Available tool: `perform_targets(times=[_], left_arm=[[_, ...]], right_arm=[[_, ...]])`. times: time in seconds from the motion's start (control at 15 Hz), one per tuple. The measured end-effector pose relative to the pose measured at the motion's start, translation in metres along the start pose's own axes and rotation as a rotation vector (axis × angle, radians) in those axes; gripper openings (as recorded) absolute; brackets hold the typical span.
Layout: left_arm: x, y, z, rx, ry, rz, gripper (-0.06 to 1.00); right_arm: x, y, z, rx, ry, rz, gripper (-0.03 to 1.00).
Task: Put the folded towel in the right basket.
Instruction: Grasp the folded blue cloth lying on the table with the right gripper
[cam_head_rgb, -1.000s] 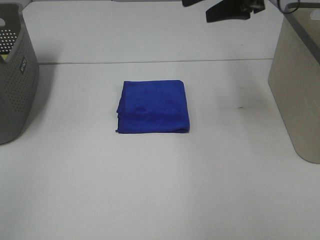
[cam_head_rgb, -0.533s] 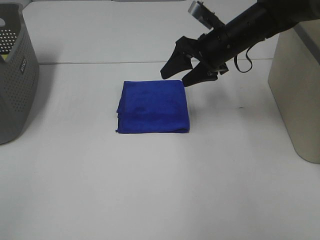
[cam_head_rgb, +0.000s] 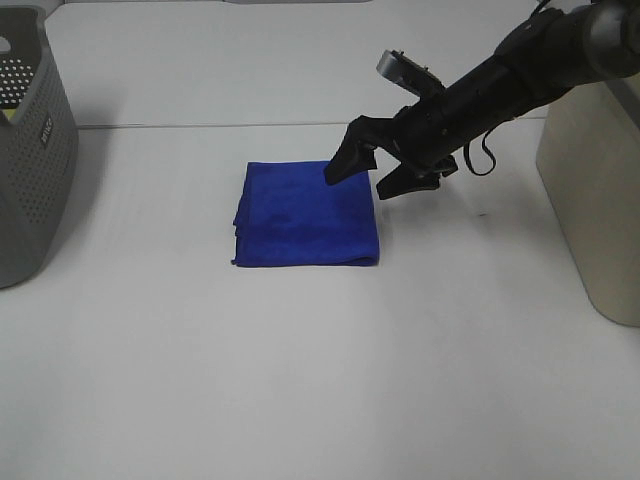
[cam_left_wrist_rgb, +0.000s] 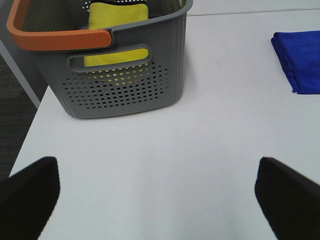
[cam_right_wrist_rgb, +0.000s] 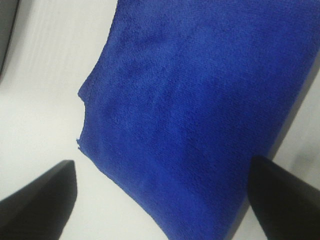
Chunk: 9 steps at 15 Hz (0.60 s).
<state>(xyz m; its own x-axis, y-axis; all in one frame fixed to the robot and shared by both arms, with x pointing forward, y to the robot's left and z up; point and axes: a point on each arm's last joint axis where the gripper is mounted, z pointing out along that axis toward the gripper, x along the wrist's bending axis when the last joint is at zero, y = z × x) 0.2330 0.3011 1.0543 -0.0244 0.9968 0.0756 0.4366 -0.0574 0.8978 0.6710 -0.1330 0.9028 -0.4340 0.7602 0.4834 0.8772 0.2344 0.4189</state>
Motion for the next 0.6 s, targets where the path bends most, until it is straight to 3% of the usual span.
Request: perform_targets(times=[0.33, 0.6], left_arm=[[0.000, 0.000, 0.000, 0.000, 0.000, 0.000, 0.99], [0.000, 0.000, 0.000, 0.000, 0.000, 0.000, 0.99]], right_arm=[[-0.011, -0.002, 0.006, -0.006, -0.081, 0.024, 0.92], [-0.022, -0.009, 0.020, 0.018, -0.100, 0.046, 0.92]])
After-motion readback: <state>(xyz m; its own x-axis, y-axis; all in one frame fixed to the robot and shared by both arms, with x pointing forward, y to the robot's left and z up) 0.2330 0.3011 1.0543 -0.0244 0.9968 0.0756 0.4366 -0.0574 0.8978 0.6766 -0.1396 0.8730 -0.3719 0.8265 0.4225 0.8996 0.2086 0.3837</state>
